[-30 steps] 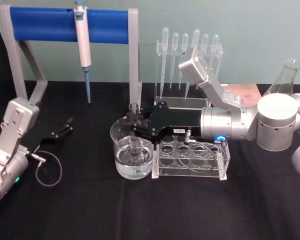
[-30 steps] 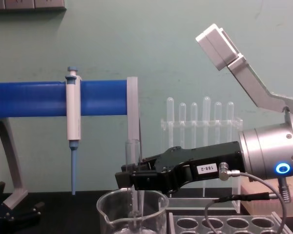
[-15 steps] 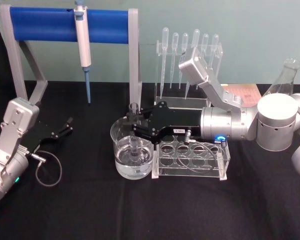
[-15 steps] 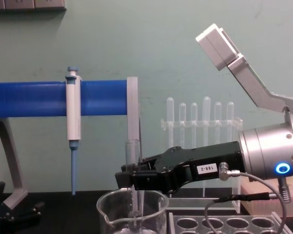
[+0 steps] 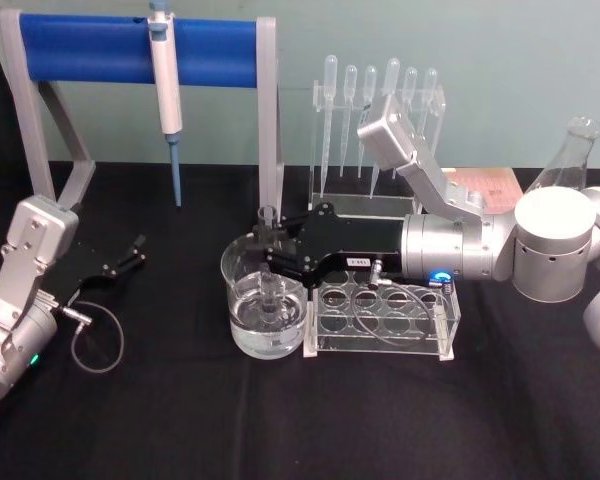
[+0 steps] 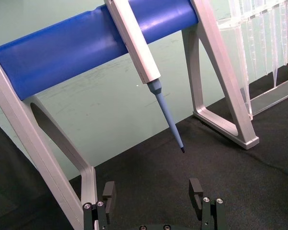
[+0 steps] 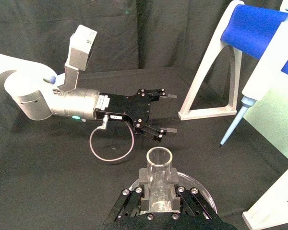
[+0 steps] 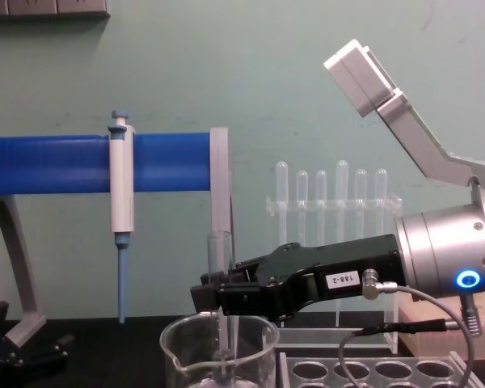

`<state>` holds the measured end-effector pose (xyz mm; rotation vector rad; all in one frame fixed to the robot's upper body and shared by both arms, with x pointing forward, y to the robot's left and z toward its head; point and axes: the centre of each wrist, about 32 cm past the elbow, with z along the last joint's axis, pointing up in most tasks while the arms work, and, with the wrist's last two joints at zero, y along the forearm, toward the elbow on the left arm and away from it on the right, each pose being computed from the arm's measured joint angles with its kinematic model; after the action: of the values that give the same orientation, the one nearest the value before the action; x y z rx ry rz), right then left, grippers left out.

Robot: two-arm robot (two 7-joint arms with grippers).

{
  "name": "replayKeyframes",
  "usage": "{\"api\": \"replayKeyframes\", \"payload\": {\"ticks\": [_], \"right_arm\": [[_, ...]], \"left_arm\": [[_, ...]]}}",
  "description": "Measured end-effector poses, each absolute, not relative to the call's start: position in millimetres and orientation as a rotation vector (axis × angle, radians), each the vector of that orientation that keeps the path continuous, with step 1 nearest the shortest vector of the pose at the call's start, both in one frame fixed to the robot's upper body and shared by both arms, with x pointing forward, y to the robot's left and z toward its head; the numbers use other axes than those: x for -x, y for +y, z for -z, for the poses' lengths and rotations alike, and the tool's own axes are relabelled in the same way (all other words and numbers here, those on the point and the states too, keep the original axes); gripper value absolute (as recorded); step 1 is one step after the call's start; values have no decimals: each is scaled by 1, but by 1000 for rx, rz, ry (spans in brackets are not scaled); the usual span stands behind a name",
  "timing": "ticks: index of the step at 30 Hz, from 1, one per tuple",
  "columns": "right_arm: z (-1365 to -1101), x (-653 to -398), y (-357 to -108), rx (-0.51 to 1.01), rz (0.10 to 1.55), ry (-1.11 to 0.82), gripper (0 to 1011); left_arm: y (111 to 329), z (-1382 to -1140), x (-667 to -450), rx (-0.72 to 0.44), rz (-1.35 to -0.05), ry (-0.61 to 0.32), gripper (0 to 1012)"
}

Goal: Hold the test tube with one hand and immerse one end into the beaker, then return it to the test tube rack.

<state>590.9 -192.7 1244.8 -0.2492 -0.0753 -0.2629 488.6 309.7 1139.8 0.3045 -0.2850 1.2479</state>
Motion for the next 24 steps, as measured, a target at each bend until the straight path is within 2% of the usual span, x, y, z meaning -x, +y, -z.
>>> {"api": "replayKeyframes", "payload": {"ticks": [24], "right_arm": [[-1245,-591,-193,249,263,-75,234]], "left_arm": [[310,-1140,-489,-304,-1248,-285,1000]]}}
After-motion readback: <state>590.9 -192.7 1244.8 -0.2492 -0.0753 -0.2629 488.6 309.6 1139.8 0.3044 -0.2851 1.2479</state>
